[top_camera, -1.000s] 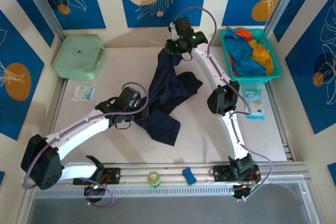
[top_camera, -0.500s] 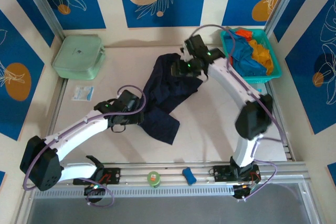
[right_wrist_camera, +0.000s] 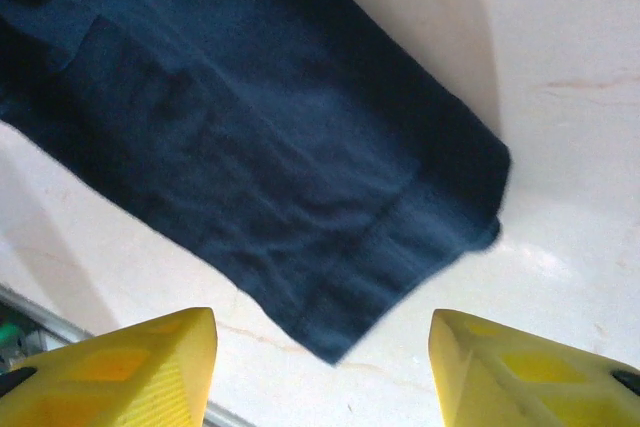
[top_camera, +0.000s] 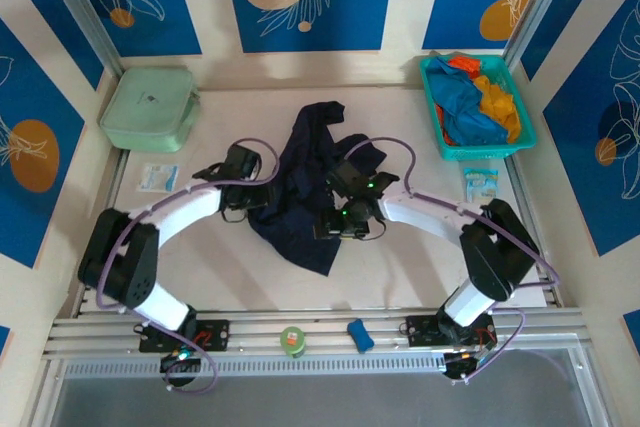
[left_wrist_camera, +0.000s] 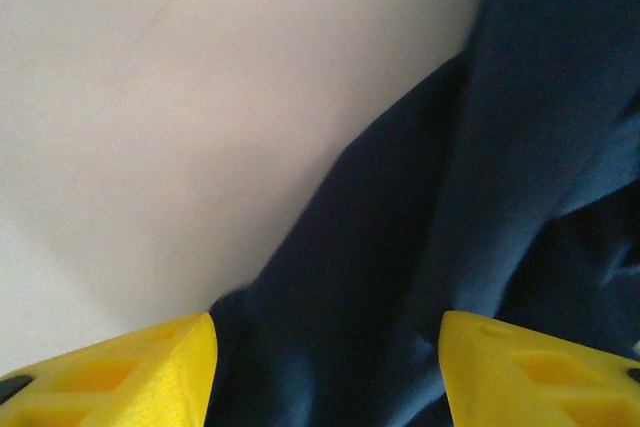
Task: Fold and stack the t-shirts
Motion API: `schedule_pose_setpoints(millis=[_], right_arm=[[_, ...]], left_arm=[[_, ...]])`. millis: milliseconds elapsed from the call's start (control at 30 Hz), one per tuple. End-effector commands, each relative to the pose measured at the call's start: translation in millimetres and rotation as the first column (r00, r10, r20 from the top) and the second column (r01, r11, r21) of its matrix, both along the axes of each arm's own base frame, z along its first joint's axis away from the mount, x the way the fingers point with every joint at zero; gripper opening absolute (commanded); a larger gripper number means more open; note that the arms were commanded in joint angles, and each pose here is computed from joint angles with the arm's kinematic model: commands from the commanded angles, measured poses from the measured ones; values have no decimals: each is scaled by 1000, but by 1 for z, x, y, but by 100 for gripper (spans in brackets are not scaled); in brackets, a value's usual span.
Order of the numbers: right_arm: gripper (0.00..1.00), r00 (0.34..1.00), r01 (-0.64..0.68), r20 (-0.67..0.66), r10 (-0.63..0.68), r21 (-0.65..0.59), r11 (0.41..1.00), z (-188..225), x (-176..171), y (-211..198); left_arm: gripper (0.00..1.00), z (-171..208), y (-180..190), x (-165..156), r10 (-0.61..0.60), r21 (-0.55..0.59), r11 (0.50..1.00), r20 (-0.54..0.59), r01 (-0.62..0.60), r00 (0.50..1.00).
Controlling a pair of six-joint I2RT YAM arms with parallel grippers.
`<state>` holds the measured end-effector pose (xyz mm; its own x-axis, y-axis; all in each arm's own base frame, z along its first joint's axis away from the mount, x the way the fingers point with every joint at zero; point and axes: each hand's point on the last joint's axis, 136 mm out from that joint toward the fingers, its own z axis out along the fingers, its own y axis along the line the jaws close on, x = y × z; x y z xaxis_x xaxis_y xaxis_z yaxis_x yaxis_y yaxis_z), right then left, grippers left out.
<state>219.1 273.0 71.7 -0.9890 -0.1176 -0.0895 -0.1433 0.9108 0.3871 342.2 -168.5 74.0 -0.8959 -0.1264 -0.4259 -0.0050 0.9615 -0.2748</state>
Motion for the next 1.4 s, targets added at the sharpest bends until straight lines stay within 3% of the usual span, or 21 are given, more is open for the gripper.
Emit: schedule_pose_setpoints(millis=[0,133,200,267,367,433,533,667,733,833,1000,1100,1200,1233,1300,1367], right_arm=[[55,999,44,-10,-44,4,999,-13,10,11],[48,997,67,-27,-69,-55,996,-36,19,7],[44,996,78,-41,-82,-77,994,-47,22,4],[35,994,87,-54,-92,-96,992,-56,22,0],[10,992,103,-65,-111,-124,987,-68,27,-8],[1,990,114,-64,-124,-144,983,-72,34,-16],[0,988,138,-38,-147,-173,975,-73,53,-30],[0,983,178,3,-181,-186,966,-69,91,-51],[0,980,197,23,-196,-178,964,-65,112,-60],[0,977,212,56,-206,-156,965,-58,146,-69],[0,970,232,100,-220,-132,964,-50,204,-79],[0,966,240,130,-223,-135,961,-43,232,-85],[0,963,243,153,-223,-134,961,-26,247,-89],[7,961,246,162,-223,-134,960,-20,248,-91],[32,954,255,192,-228,-124,959,-3,247,-94],[47,947,271,212,-243,-115,956,10,241,-100]], left_arm=[[61,22,-43,31,-124,-138,981,111,139,986],[60,-11,-46,33,-135,-119,983,41,139,990],[53,-31,-44,27,-130,-101,987,2,129,992],[42,-43,-39,19,-120,-84,990,-25,117,992],[24,-52,-31,6,-93,-71,993,-51,89,994],[13,-51,-27,-3,-67,-80,995,-58,62,996],[6,-47,-21,-20,-13,-104,995,-64,6,998],[5,-42,-18,-49,52,-121,991,-80,-61,995],[9,-39,-24,-63,58,-138,988,-85,-70,995],[26,-35,-49,-83,11,-170,985,-84,-25,996],[52,-21,-127,-108,-175,-285,946,-51,154,983],[63,-4,-162,-113,-263,-331,911,-3,248,965],[71,20,-171,-109,-302,-326,895,57,303,952],[75,29,-170,-108,-309,-316,894,77,317,948],[86,49,-159,-103,-309,-253,910,116,329,944],[92,65,-142,-100,-302,-177,929,146,325,942]])
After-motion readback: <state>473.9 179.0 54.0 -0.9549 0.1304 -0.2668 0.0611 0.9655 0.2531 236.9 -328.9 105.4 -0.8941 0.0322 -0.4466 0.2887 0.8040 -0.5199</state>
